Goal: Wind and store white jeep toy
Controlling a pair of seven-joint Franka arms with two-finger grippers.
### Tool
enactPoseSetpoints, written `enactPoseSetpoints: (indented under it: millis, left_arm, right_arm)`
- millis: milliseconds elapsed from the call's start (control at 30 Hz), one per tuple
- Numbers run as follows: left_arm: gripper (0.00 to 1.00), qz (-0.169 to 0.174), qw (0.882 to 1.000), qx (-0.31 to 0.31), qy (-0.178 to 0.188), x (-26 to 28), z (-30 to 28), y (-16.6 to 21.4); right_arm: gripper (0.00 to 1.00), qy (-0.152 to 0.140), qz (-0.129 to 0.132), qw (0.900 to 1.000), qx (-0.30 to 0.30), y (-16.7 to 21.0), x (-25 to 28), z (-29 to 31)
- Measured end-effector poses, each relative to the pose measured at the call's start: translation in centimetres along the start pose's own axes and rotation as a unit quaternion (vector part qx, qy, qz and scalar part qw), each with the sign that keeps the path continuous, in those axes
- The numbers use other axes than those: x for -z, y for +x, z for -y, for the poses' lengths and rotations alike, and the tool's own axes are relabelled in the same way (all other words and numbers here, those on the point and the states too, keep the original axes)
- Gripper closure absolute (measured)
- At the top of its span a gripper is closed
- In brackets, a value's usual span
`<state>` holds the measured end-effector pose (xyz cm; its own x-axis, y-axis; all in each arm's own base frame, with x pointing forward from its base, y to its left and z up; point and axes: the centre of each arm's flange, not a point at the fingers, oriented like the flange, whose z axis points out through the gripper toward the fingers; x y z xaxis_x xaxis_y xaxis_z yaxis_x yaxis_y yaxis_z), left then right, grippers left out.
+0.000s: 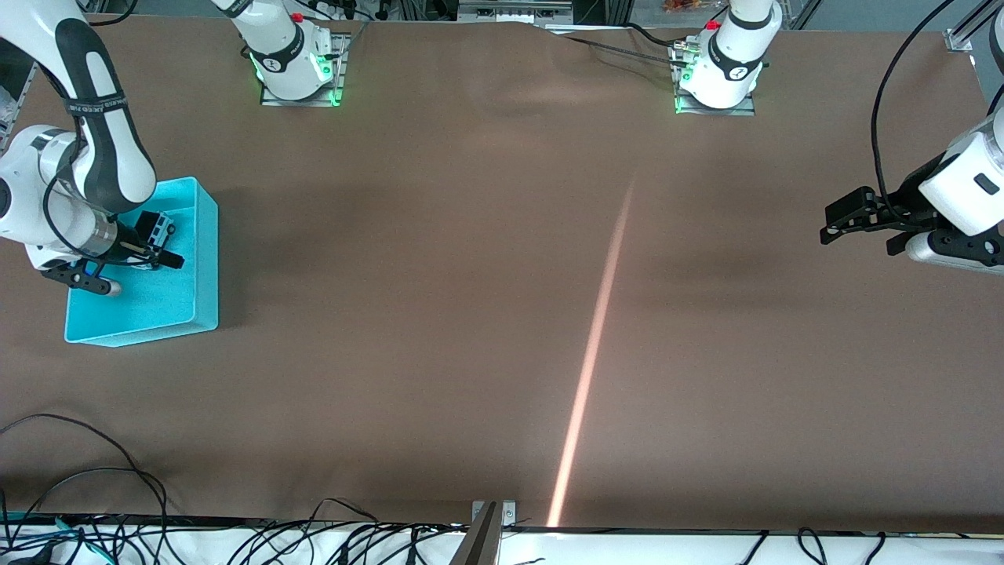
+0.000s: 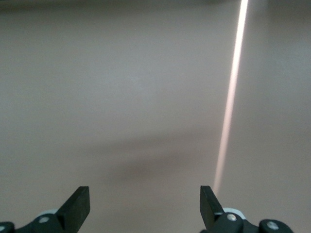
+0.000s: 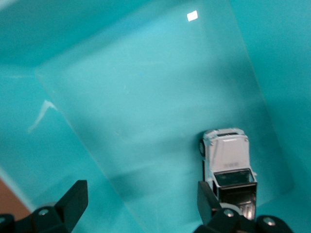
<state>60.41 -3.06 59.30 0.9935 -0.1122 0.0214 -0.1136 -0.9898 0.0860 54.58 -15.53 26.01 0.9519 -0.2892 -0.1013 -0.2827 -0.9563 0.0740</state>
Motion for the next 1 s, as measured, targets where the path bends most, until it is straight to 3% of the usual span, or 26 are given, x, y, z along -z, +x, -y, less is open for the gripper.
enactPoseSetpoints:
  millis: [400, 867, 1000]
  left_arm:
    - [0.00, 0.000, 1.000, 0.001, 0.000, 0.0, 0.1, 0.0]
    - [0.00, 0.000, 1.000, 0.002, 0.010, 0.0, 0.5, 0.0]
    - [0.00, 0.001, 1.000, 0.001, 0.026, 0.0, 0.8, 0.0]
  right_arm:
    - [0.00, 0.010, -0.023, 1.000, 0.010, -0.6, 6.0, 1.0]
    - [0.00, 0.037, -0.099, 0.994, 0.027, -3.3, 18.4, 3.2]
    - [0.00, 0.047, -0.106, 0.993, 0.037, -3.6, 21.6, 4.9]
